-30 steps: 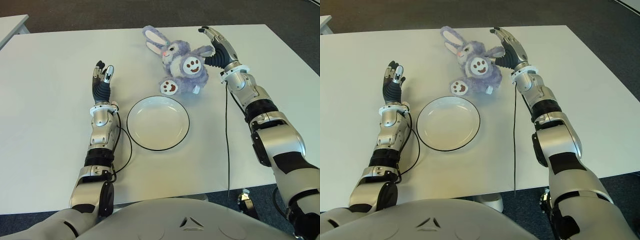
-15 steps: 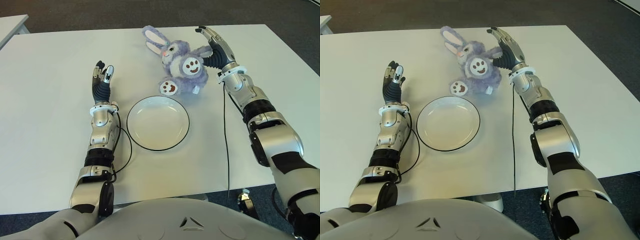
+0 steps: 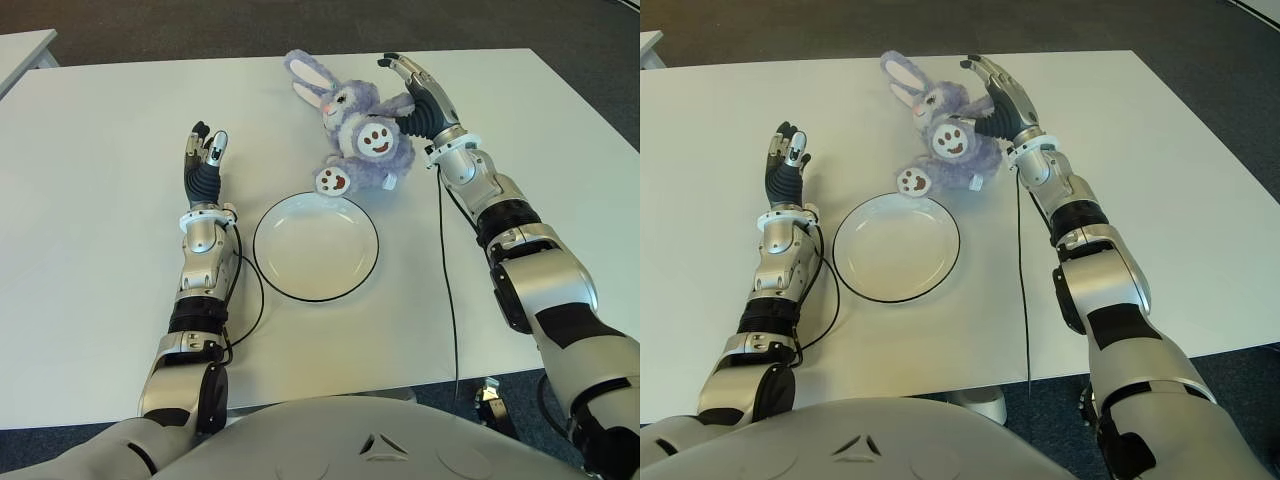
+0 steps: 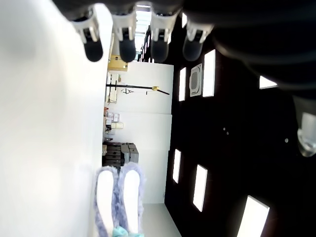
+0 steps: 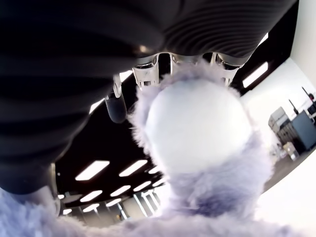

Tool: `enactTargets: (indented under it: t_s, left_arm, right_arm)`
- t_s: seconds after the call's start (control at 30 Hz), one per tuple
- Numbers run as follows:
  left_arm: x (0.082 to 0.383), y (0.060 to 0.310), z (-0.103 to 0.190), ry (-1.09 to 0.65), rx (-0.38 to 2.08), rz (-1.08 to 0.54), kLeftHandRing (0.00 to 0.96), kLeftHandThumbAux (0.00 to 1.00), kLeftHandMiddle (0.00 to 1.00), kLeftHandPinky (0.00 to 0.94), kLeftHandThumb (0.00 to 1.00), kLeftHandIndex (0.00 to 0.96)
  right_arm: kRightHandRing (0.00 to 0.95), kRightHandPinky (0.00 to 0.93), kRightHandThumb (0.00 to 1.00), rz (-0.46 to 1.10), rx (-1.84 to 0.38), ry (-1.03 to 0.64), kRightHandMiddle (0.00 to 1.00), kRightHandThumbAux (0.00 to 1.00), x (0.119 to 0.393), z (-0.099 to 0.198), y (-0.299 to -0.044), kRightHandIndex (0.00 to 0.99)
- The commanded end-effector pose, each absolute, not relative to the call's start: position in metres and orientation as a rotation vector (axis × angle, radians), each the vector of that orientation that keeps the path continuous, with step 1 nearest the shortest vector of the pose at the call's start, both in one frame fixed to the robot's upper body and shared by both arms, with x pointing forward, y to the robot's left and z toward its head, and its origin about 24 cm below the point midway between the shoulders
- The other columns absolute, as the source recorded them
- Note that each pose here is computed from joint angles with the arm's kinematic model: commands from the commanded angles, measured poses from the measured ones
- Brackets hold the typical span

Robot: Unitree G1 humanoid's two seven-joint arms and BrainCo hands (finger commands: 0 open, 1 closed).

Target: Put the doll into the plate.

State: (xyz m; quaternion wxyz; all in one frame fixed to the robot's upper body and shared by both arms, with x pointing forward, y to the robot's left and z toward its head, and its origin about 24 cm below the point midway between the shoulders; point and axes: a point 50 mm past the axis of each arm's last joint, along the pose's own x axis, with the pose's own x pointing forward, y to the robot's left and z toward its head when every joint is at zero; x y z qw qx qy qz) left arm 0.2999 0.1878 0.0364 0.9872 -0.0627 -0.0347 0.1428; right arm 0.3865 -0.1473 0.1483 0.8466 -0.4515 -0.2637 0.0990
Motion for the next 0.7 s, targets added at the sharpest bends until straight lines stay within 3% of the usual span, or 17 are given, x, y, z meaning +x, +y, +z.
enactTargets:
  t_s: [0.03, 0.7]
  left_arm:
    - [0.273, 0.186, -0.008, 0.102, -0.158, 0.307, 0.000, 0.413, 0.019, 0.000, 0.000, 0.000]
    - [0.271, 0.187, -0.007, 0.107, -0.145, 0.314, 0.010, 0.401, 0.023, 0.000, 0.000, 0.000]
  right_arm:
    - [0.097, 0.124, 0.242, 0.232, -0.921, -0.542, 0.105, 0.615, 0.383, 0.137, -0.141, 0.119]
    - [0.161, 0.208, 0.276, 0.249, -0.833, -0.564, 0.162, 0.626, 0.379, 0.134, -0.131, 0.169]
